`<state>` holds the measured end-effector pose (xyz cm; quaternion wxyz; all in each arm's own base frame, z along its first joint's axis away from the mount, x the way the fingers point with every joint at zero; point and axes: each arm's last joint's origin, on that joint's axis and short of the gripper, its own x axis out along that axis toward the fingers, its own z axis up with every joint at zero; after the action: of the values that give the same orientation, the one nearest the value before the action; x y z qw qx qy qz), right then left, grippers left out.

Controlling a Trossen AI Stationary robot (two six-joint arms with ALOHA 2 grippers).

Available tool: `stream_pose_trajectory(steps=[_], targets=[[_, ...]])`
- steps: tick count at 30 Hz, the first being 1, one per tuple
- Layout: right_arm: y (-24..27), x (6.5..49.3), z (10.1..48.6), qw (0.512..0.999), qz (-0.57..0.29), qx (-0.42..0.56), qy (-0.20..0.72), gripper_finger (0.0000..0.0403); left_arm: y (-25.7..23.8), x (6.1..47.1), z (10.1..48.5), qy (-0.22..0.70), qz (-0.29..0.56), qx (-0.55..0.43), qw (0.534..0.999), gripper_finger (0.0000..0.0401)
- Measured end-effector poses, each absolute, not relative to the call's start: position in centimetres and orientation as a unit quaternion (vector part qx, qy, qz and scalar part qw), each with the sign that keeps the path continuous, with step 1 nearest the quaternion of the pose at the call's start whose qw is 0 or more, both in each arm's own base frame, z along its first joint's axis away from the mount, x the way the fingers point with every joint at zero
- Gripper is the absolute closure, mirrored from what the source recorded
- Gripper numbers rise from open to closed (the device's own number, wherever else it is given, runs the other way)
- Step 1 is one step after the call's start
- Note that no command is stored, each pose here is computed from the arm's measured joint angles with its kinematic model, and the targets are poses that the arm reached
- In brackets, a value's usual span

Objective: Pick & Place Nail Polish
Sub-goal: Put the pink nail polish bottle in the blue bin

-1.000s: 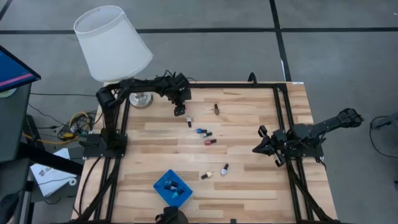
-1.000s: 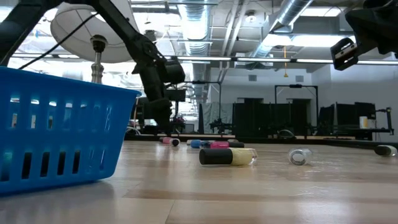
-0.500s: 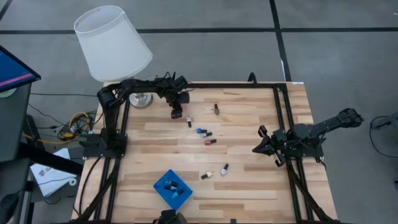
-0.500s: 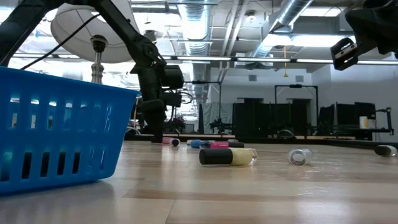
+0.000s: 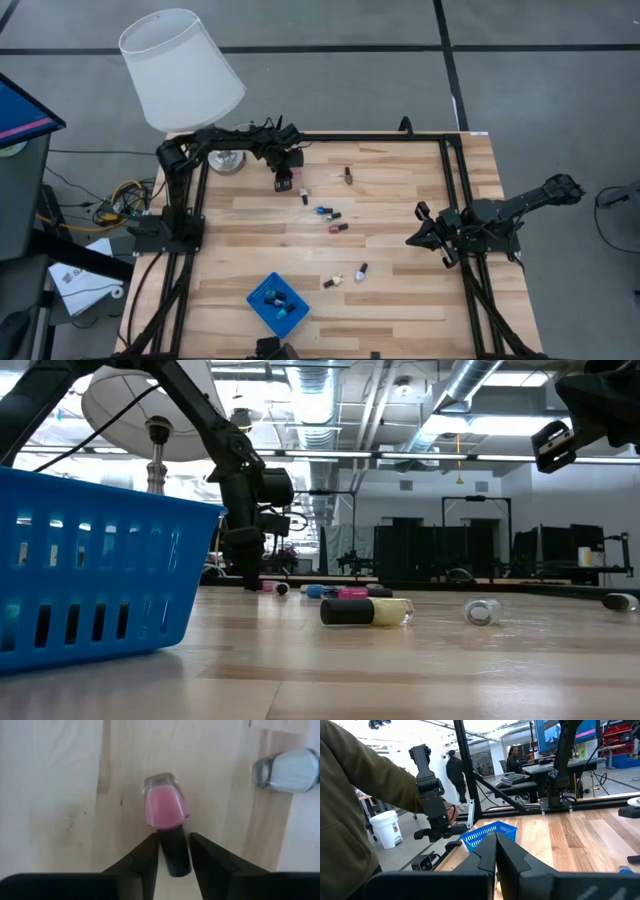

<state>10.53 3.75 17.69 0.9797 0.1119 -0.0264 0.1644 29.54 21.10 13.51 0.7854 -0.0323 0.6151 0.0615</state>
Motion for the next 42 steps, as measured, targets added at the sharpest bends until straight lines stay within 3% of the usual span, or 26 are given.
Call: stream_pose_trajectory(steps=[9,15,24,33,38,42], targets=[[3.8,10.5,17.7,0.980,0.164,0.112,-0.026,0.0403,20.5,29.3,13.0,0.630,0.074,-0.029,0.772,0.0347],[3.8,10.5,17.7,0.980,0.165,0.112,-0.026,0.0403,19.3,29.7,13.8,0.632,0.073,-0.007,0.772,0.0350],[3.8,10.5,17.7,0.980,0.164,0.112,-0.026,0.0403,15.2,29.2,21.5,0.566,0.090,0.018,0.819,0.0350],[3.7,10.5,17.7,0.980,0.164,0.112,-0.026,0.0403,2.5,27.5,30.5,0.432,0.016,-0.021,0.901,0.0350],[3.8,10.5,17.7,0.980,0.164,0.112,-0.026,0.0403,-5.7,26.4,31.3,0.425,-0.066,-0.039,0.902,0.0350],[3.8,10.5,17.7,0.980,0.164,0.112,-0.027,0.0403,-11.1,26.0,29.7,0.453,-0.093,-0.032,0.886,0.0350]])
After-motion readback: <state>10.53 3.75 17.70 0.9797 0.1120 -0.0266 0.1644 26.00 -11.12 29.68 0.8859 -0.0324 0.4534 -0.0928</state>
